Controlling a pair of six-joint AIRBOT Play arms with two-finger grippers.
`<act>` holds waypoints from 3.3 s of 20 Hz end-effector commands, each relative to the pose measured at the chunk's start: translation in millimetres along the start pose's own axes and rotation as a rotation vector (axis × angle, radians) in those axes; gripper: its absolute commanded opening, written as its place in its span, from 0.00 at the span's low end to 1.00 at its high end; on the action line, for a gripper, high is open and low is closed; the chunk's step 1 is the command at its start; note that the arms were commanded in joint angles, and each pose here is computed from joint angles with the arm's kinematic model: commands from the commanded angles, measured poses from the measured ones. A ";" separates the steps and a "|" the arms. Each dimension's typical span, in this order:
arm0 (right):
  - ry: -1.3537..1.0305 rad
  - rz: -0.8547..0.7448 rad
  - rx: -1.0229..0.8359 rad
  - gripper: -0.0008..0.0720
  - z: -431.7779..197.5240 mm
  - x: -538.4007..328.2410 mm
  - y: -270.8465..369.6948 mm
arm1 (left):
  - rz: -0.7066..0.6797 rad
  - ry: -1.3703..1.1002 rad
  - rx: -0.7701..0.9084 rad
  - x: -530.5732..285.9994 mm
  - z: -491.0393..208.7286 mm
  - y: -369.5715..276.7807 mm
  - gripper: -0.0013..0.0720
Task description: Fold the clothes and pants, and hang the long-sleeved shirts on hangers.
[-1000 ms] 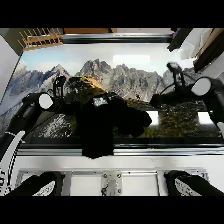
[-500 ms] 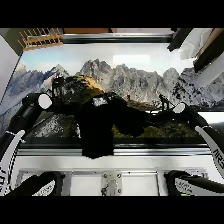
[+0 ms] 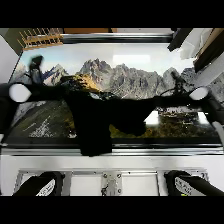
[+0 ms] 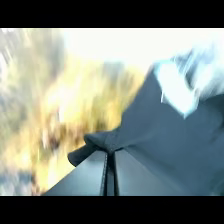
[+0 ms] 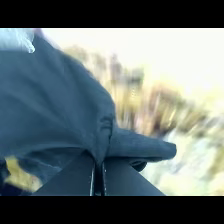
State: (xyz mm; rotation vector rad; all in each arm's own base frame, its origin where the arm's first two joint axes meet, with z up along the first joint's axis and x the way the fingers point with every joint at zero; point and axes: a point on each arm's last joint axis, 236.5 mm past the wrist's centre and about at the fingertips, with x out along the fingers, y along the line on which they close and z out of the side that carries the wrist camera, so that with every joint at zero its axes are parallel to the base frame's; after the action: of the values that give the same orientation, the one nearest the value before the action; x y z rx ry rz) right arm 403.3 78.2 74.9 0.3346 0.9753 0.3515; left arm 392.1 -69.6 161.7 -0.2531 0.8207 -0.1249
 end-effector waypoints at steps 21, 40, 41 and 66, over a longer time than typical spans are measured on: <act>-0.892 -0.141 -0.264 0.03 116.8 -332.0 116.1 | -0.178 -0.621 -0.066 -291.2 33.1 -46.1 0.03; -0.368 -0.217 -0.052 0.75 160.2 -35.7 -55.0 | 0.138 0.194 -0.136 134.2 29.8 100.4 0.95; -0.332 -0.218 -0.068 0.74 148.7 -47.5 -52.5 | 0.159 0.266 -0.151 130.7 5.5 116.4 0.95; 0.071 -0.063 -0.021 0.72 -26.5 -17.6 8.3 | -0.033 0.694 -0.347 171.7 -202.5 100.9 0.03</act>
State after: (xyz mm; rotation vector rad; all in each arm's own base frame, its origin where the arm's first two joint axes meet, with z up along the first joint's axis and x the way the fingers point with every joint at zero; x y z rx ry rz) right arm 378.1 89.7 93.4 0.2337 0.9938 0.3645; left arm 367.8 -33.9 -124.8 -0.6007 1.5027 -0.0492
